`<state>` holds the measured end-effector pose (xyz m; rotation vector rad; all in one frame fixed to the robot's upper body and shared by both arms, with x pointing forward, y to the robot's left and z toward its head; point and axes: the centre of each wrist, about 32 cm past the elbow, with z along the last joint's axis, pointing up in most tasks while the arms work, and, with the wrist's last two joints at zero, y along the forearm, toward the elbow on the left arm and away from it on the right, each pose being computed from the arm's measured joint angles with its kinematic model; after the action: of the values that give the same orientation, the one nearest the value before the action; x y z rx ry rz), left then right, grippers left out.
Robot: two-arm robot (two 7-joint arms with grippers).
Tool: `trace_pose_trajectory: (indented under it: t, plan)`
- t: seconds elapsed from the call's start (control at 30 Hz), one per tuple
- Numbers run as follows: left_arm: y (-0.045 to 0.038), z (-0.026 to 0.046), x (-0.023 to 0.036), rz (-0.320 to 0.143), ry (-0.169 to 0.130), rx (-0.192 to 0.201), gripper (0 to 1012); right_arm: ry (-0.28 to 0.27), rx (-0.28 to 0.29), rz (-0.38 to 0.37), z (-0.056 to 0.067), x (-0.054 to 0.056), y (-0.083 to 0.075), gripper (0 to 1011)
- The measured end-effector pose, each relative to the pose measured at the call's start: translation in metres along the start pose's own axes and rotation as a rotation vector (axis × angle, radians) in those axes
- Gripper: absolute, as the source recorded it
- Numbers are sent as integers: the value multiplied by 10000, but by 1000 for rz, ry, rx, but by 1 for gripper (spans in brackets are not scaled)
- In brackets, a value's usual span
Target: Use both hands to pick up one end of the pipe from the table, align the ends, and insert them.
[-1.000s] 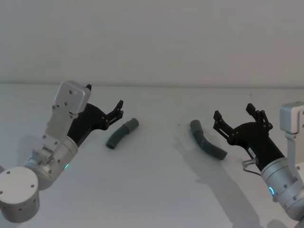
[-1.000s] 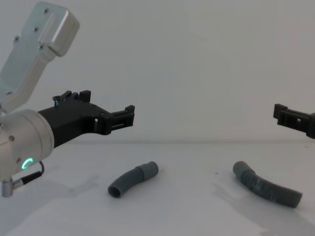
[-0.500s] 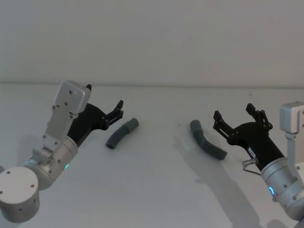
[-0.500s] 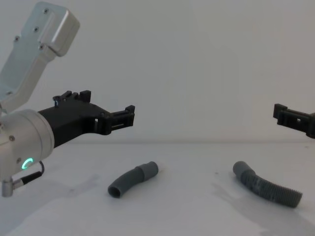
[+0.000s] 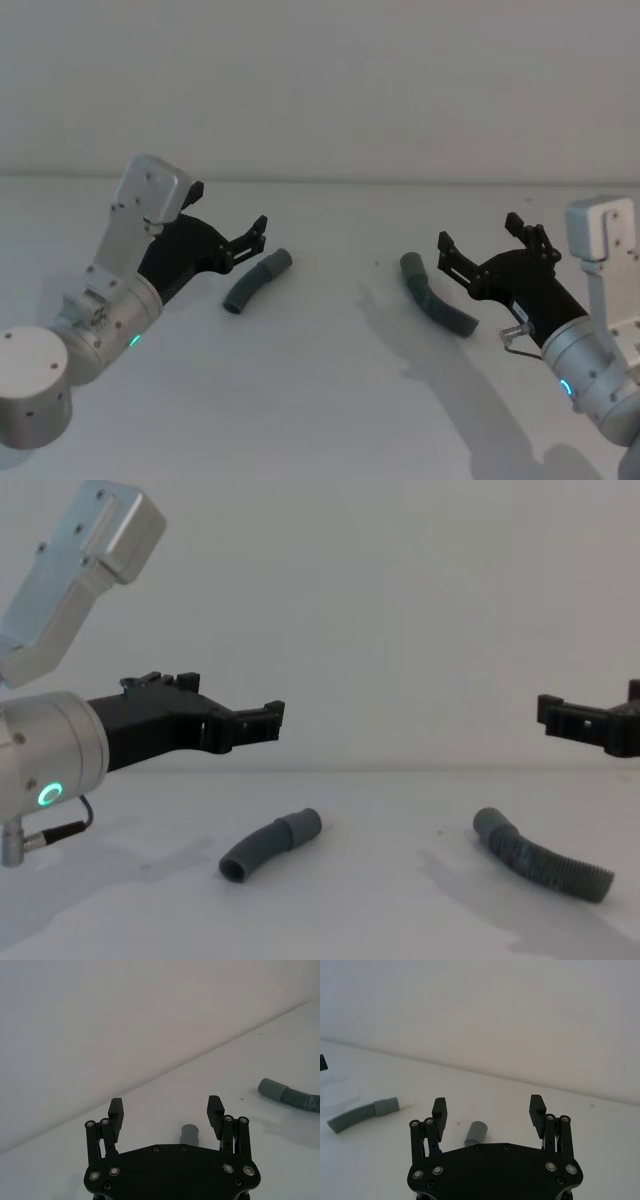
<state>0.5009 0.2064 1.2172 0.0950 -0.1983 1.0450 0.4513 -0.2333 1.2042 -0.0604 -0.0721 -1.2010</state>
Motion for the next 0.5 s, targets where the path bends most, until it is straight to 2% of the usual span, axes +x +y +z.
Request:
trace_pose_trajectory:
  t: [0.23, 0.5]
  plan:
    - [-41, 93, 80, -25, 77, 50, 1003, -21, -57, 25, 77, 0, 84, 994]
    - [-68, 185, 133, -27, 132, 100, 1003, -22, -108, 37, 108, 10, 182, 993]
